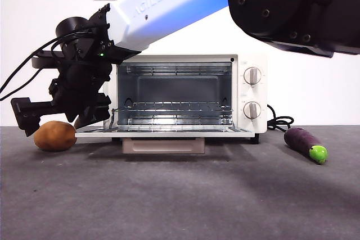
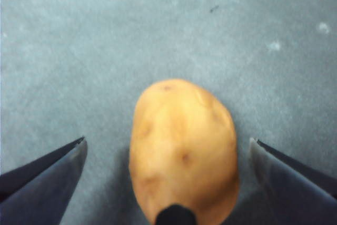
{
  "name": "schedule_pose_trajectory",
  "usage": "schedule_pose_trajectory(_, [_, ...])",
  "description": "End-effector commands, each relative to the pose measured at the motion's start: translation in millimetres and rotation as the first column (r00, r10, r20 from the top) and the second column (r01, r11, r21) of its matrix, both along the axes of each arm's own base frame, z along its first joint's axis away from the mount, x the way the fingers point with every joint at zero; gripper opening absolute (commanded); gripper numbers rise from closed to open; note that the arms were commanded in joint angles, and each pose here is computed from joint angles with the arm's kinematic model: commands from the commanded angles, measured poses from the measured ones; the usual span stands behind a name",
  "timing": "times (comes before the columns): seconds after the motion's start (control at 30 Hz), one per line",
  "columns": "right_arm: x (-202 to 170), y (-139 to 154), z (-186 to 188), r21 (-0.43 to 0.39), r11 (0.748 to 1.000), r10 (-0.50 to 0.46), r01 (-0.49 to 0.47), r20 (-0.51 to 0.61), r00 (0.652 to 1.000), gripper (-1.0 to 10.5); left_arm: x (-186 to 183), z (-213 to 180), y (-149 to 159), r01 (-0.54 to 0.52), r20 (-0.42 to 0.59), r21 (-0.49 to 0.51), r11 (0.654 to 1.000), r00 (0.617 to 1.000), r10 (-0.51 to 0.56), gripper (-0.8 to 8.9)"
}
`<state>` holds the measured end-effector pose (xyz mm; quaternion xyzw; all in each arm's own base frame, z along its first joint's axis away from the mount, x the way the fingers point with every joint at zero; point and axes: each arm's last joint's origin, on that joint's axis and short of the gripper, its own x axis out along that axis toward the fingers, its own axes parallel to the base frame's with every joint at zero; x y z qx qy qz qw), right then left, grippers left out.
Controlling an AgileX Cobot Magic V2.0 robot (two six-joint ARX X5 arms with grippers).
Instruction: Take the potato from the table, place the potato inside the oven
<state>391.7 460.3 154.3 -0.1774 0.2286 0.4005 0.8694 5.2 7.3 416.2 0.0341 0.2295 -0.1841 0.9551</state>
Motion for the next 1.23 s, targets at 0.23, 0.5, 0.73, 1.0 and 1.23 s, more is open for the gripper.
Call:
schedule_pose_trajectory(0.23, [-2,1,-23,-0.040,0.999,-0.001,-0.001,-0.049,0.999,4.9,1,-1,-1,0.003,0.003,0.015,1.000,1.000,-0.003,-0.06])
schedule_pose_trajectory(0.5, [-2,2,-23,-0.034,0.999,-0.006,0.004,-0.044,0.999,3.6,1,-1,-1,0.004,0.003,0.016,1.000,1.000,-0.004,-0.06])
schedule_pose_trajectory(0.73, [-3,3,-23,-0.025,1.000,0.017,-0.018,-0.057,0.998,2.5,1,-1,-1,0.004,0.003,0.016,1.000,1.000,-0.004,-0.06])
schedule_pose_trajectory(1.0, [-6,5,-22,-0.020,1.000,0.020,-0.021,-0.058,0.998,2.4,1,-1,-1,0.009,0.007,0.026,1.000,1.000,-0.010,-0.06])
schedule_pose_trajectory(1.23, [-11,3,13,-0.025,1.000,0.018,-0.019,-0.064,0.998,2.4,1,-1,-1,0.011,0.008,0.030,0.999,1.000,-0.012,-0.06])
